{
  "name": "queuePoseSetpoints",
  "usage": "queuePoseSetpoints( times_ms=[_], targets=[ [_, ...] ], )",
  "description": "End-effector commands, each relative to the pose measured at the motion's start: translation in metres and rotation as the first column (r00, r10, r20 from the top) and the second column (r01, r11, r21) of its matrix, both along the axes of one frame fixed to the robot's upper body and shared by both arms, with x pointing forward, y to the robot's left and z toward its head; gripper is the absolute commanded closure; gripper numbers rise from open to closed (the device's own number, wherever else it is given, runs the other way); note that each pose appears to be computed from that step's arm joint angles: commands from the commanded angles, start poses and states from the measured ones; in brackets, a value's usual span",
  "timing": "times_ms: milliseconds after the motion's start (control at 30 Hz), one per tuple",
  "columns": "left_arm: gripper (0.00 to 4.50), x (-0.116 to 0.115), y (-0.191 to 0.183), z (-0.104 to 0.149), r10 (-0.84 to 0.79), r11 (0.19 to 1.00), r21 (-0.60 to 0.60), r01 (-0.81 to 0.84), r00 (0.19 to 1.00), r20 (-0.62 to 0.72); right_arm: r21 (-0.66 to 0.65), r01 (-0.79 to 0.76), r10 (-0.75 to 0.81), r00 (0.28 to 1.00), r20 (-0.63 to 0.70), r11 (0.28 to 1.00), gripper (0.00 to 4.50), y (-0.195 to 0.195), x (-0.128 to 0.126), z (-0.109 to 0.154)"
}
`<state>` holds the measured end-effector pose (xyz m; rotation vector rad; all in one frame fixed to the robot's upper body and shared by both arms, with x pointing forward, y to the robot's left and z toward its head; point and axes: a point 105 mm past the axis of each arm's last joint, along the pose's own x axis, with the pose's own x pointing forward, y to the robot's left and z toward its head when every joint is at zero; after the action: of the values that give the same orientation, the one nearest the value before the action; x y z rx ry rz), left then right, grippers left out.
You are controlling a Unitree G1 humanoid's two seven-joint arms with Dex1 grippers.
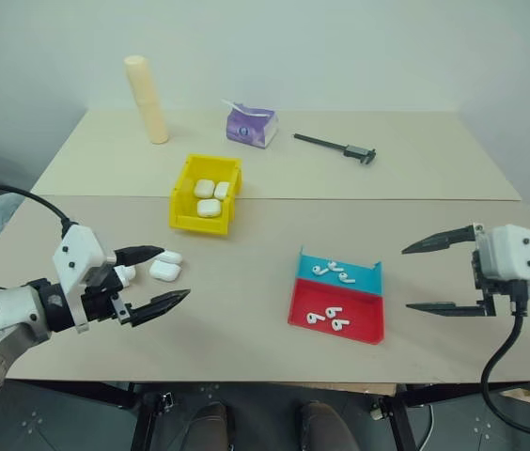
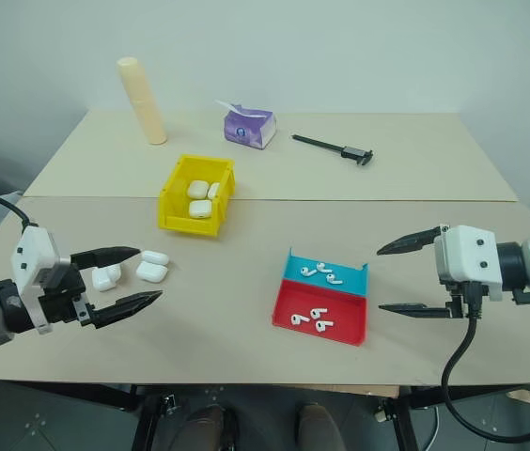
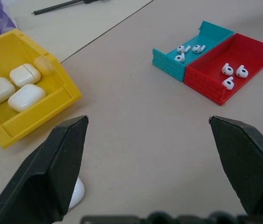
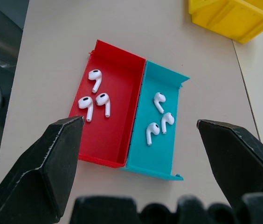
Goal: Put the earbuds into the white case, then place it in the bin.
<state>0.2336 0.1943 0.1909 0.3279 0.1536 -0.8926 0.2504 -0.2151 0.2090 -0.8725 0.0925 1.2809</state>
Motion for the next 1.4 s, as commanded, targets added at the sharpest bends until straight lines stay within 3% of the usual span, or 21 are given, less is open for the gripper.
queuePoseSetpoints(
  times_ms=[33, 367, 467, 700, 967, 1100, 1400],
  targets=[
    [0.0, -0.002, -0.004, 0.014, -0.019, 1.0, 0.006, 0.019, 0.998, 0.059, -0.01, 0.006, -0.005, 0.999, 0.052, 1.0, 0.01, -0.001, 0.001, 0.012],
    [0.0, 0.004, 0.001, 0.015, 0.07, 0.997, 0.037, -0.073, 0.994, 0.085, -0.008, 0.01, -0.01, 0.999, 0.051, 1.0, 0.01, 0.002, 0.005, 0.011],
    [0.0, 0.003, 0.005, 0.011, 0.11, 0.986, 0.116, -0.118, 0.991, 0.074, -0.008, 0.008, -0.008, 0.999, 0.045, 1.0, 0.01, 0.002, 0.007, 0.008],
    [0.0, 0.007, 0.059, 0.01, 0.282, 0.931, 0.283, -0.232, 0.948, -0.15, 0.004, 0.005, -0.005, 0.998, 0.055, 1.0, 0.01, 0.006, 0.009, 0.007],
    [0.0, 0.009, 0.099, 0.016, 0.222, 0.876, 0.481, -0.018, 0.902, -0.37, 0.001, 0.013, -0.013, 1.0, 0.026, 1.0, 0.01, 0.009, 0.012, 0.0],
    [0.0, 0.029, 0.116, 0.012, 0.228, 0.841, 0.54, 0.001, 0.906, -0.357, -0.011, 0.039, -0.039, 0.999, 0.016, 0.999, 0.01, 0.008, 0.015, -0.003],
    [0.0, 0.078, 0.122, -0.007, 0.216, 0.828, 0.554, 0.085, 0.864, -0.456, -0.006, 0.089, -0.089, 0.996, 0.001, 0.996, 0.01, 0.005, 0.013, -0.008]
  ],
)
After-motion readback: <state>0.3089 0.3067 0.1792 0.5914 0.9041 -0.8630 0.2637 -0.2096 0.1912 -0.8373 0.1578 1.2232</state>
